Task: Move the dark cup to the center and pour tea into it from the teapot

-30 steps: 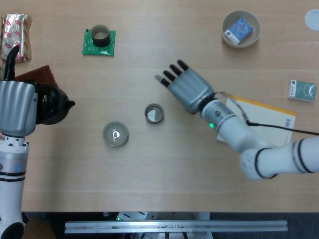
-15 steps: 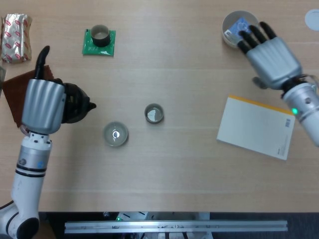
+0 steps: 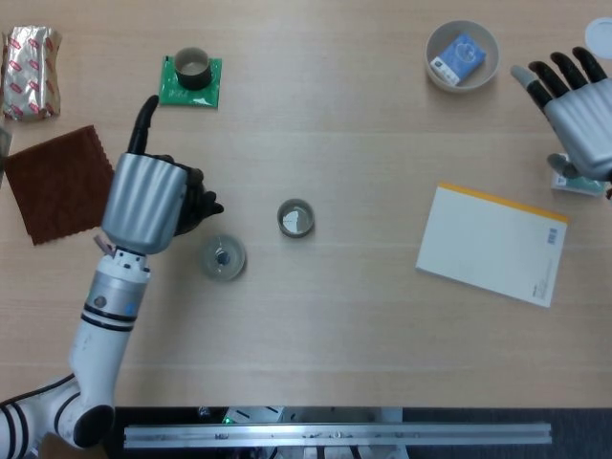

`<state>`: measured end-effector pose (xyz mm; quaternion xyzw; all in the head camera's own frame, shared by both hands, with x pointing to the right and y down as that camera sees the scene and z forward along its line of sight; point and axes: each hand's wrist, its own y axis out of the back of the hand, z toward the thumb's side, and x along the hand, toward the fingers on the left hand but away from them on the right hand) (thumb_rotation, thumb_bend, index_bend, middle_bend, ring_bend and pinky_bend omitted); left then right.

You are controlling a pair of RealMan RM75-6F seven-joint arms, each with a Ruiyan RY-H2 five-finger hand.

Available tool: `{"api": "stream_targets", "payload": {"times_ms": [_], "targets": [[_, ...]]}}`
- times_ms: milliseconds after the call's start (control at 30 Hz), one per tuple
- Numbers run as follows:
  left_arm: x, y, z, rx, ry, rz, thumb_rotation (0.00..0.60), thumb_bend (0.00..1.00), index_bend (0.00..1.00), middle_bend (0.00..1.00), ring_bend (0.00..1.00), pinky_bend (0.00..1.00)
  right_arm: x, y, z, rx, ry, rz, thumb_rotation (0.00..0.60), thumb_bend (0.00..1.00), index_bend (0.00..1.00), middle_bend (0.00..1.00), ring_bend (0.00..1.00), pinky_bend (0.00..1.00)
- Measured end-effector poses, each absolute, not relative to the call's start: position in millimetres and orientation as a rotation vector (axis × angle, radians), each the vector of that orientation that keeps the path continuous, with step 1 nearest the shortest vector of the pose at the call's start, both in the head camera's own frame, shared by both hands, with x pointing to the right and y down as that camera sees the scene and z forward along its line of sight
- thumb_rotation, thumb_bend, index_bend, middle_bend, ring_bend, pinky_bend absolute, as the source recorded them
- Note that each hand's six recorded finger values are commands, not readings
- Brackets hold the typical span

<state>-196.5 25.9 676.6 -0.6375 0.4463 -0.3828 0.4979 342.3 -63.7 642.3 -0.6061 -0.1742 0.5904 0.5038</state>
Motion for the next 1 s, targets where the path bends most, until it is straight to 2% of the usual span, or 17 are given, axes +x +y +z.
{"api": "stream_targets", "payload": {"times_ms": [667,1000], "targets": [[-143.9,20.7,705.7,-1.58,1.02,-0.927,0.6,0.22,0.96,1.0,0.84,0.06,379.6,-19.3,649.5,-1.491,-0.338,1.471,0.6,0.2,0.0,0.11,0.0,0.0],[-128.3,12.5,716.7,-1.539,0.973,-0.934,0.6,0.22,0.96,1.0,0.84,0.06,389.9,-7.7,655.3,-1.503,-0.316,1.491,0.6,0.2,0.0,0.11,0.0,0.0]]}}
